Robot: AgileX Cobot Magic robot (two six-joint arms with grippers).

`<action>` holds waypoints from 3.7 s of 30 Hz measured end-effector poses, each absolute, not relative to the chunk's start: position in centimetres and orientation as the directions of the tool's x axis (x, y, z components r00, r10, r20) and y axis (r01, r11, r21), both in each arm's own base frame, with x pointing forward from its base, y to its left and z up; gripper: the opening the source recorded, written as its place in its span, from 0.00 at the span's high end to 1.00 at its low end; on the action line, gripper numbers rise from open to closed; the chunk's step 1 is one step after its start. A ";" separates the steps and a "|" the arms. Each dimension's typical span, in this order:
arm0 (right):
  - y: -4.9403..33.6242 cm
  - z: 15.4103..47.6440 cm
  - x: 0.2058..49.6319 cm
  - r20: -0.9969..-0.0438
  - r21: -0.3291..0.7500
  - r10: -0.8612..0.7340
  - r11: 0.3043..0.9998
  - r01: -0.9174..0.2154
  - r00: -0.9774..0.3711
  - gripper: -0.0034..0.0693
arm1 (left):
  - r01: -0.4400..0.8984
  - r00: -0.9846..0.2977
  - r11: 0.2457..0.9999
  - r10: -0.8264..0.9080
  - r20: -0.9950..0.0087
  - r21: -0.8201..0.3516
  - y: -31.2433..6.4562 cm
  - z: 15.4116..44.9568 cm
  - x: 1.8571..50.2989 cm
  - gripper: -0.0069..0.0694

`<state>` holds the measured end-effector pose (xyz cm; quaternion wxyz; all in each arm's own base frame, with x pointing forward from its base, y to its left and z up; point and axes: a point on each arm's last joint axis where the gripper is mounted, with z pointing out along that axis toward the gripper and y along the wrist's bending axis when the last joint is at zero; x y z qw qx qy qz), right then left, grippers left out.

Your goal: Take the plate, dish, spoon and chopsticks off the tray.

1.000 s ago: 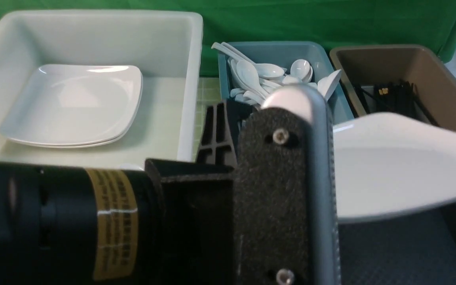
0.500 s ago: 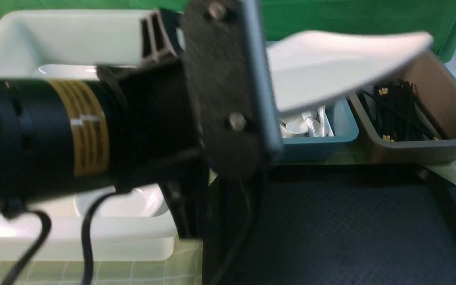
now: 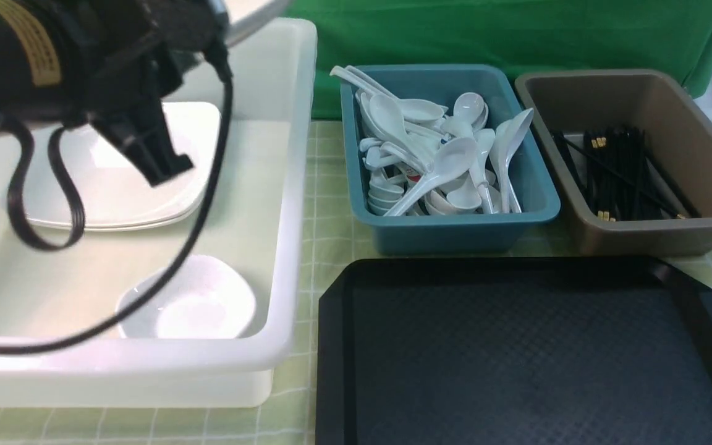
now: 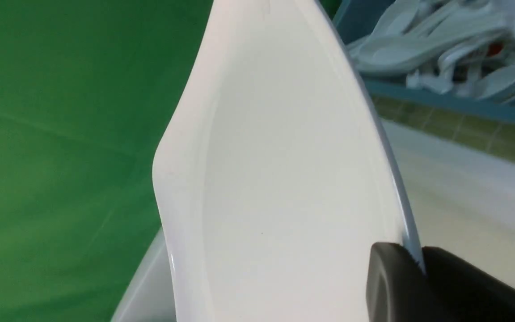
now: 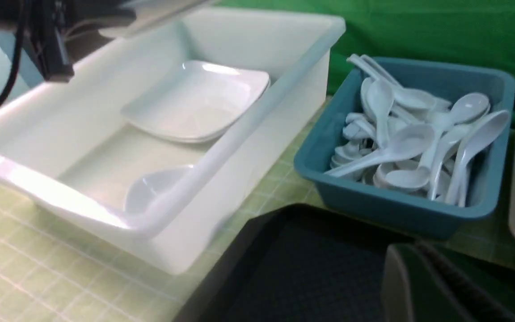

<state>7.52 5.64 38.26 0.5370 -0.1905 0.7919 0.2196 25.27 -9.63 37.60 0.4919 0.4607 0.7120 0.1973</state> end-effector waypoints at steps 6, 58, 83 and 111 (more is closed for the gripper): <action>7.1 37.5 8.4 -0.914 0.103 -0.146 0.819 -0.564 -0.379 0.92 | 0.483 -0.270 0.518 0.855 -0.443 0.706 -6.8 33.5 29.7 0.87; 7.8 36.2 7.0 -0.818 0.209 -0.219 0.749 -0.629 -0.532 0.90 | 0.479 -0.303 0.805 0.526 -0.795 0.350 -10.7 33.6 29.7 0.29; 7.4 36.2 7.4 -0.834 0.133 -0.251 0.772 -0.621 -0.491 0.82 | 0.563 0.125 0.806 0.137 -0.983 0.184 -6.7 31.5 9.4 0.90; 0.7 23.7 6.0 -0.950 -0.114 -0.151 0.983 -0.145 -0.273 0.93 | 0.604 -0.071 0.776 0.277 -0.958 0.180 -6.4 23.9 9.0 0.90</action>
